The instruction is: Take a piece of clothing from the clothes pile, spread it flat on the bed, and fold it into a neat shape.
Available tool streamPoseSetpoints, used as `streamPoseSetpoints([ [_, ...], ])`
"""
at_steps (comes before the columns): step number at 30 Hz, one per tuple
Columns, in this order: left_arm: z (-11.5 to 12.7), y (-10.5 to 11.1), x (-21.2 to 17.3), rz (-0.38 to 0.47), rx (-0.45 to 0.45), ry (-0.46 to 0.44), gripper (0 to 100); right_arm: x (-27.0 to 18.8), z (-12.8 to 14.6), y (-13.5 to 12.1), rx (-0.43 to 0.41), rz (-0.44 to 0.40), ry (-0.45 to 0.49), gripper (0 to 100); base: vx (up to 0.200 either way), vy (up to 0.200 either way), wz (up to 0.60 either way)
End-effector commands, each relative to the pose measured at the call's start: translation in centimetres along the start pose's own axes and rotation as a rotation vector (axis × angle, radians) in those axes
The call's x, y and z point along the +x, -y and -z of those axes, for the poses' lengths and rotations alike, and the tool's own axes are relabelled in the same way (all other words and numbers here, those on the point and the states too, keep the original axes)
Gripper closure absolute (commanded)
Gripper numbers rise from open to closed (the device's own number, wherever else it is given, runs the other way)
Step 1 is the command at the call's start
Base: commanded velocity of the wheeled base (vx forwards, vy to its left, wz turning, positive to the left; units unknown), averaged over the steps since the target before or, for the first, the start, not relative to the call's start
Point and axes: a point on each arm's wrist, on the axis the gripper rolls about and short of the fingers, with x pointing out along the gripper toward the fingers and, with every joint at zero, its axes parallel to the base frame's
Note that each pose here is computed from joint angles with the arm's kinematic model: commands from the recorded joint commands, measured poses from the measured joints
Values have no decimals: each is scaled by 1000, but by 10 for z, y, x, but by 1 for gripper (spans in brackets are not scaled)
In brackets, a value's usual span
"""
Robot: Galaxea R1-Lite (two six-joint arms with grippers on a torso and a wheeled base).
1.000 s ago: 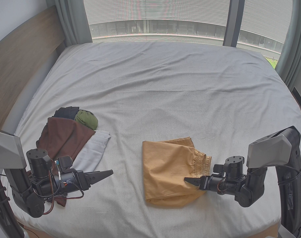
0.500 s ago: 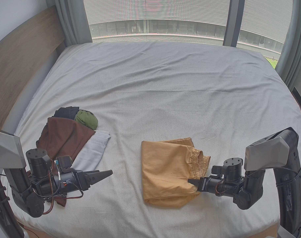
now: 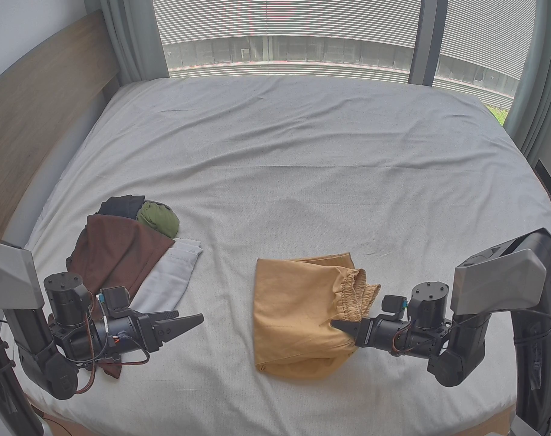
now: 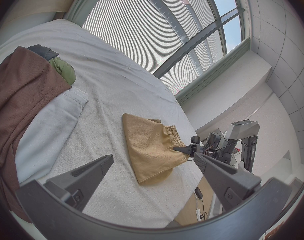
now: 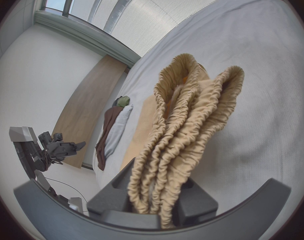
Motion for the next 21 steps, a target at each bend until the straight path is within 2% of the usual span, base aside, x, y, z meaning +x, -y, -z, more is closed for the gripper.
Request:
streamPoseSetpoints([
  [1,-1,1,-1,2,2,4,0,-7,-16,-20,-29,-55,51,100,0,0,0],
  [10,-1,1,-1,4,-1,4,0,-15,-34,-42,-67,-127,99,100,0,0,0],
  [21,-1,1,0,4,-1,4,0,-8,-51,-57,-110,-227,134,100,0,0,0],
])
